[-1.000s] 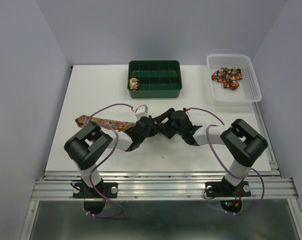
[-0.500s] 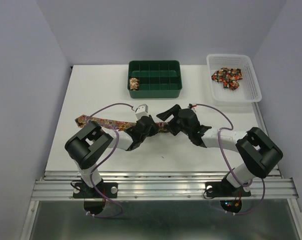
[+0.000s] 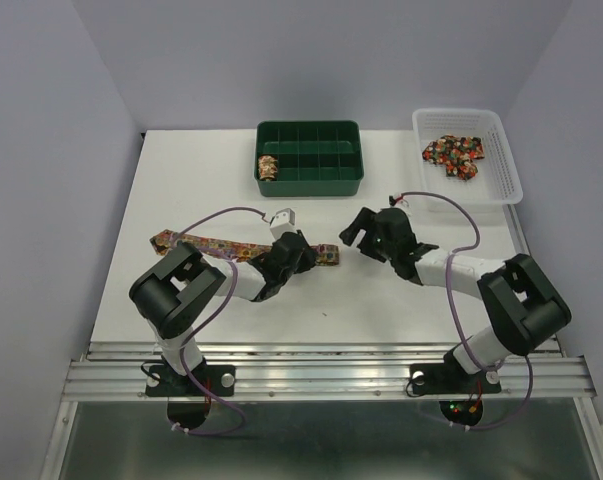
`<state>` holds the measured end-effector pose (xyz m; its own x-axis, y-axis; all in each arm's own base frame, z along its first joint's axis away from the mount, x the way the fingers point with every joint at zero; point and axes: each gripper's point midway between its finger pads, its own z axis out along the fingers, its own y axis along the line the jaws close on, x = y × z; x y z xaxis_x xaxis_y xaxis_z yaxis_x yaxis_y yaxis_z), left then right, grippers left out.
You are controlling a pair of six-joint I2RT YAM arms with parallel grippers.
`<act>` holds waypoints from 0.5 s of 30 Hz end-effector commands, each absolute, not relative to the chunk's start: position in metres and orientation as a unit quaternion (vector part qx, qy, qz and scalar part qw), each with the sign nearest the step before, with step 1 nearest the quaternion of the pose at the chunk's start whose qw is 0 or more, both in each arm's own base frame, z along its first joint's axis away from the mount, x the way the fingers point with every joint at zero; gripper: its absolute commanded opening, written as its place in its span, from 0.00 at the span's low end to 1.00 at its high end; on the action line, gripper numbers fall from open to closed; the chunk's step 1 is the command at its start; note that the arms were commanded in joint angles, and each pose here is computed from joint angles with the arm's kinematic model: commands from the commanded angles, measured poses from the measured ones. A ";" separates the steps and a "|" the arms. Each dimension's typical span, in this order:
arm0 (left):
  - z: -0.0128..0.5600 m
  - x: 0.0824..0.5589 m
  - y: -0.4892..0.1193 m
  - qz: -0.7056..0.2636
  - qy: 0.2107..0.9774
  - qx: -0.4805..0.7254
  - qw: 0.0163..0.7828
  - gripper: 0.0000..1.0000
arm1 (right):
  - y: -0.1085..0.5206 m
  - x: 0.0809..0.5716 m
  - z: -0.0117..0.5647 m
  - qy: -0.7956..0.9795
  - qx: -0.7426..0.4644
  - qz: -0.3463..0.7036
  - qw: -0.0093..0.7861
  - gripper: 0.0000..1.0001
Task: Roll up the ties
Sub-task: Roll the tie
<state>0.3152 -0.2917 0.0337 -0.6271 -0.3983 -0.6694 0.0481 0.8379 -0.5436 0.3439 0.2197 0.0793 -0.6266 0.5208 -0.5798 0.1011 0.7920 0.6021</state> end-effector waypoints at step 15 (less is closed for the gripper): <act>0.039 0.308 -0.295 -0.279 0.862 -0.108 0.410 0.26 | 0.270 0.320 0.043 0.867 0.070 0.379 0.316 0.65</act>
<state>0.3138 -0.2931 0.0336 -0.6347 -0.4097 -0.6552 0.0394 0.8296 -0.5569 0.3230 0.2647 0.0458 -0.7895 0.3609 -0.4963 -0.0971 0.7251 0.6817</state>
